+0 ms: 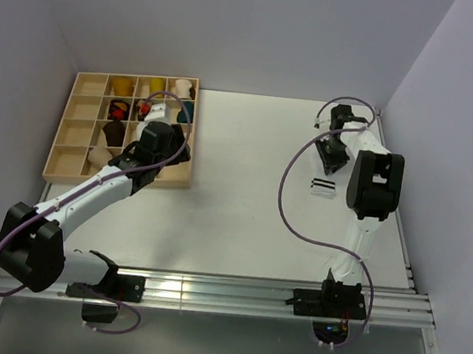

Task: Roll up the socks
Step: Move the sock to the center of the board.

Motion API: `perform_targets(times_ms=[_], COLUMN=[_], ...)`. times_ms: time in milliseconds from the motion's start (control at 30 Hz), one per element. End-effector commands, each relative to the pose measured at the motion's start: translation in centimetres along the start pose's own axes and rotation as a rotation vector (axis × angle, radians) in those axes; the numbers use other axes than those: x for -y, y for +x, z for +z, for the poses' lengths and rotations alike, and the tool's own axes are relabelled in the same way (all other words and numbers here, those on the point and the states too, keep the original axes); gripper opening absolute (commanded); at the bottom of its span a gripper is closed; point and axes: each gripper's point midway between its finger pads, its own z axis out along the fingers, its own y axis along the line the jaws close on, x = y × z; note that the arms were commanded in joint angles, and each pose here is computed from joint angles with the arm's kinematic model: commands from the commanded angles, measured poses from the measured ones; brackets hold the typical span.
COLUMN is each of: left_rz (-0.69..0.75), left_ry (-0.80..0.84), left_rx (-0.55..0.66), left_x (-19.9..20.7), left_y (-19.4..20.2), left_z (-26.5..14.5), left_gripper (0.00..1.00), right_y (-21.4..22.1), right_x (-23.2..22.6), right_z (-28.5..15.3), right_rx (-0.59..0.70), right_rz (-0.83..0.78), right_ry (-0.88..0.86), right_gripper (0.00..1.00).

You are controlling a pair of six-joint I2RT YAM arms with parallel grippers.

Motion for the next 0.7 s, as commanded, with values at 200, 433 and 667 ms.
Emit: perform_targets(times_ms=[200, 433, 667], left_rz=[0.009, 0.015, 0.011], left_ry=[0.091, 0.103, 0.11], left_rx=[0.057, 0.058, 0.054], left_x=[2.9, 3.1, 3.3], left_y=[-2.3, -2.1, -1.7], left_z=[-1.3, -2.0, -2.0], left_gripper=[0.6, 0.6, 0.59], right_y=[4.5, 4.4, 2.9], right_x=[-7.0, -15.5, -21.6], right_z=[1.1, -0.6, -2.1], right_rx=[-0.15, -0.143, -0.105], right_rz=[-0.182, -0.216, -0.139], right_ry=[-0.068, -0.305, -0.489], right_gripper=[0.34, 0.34, 0.36])
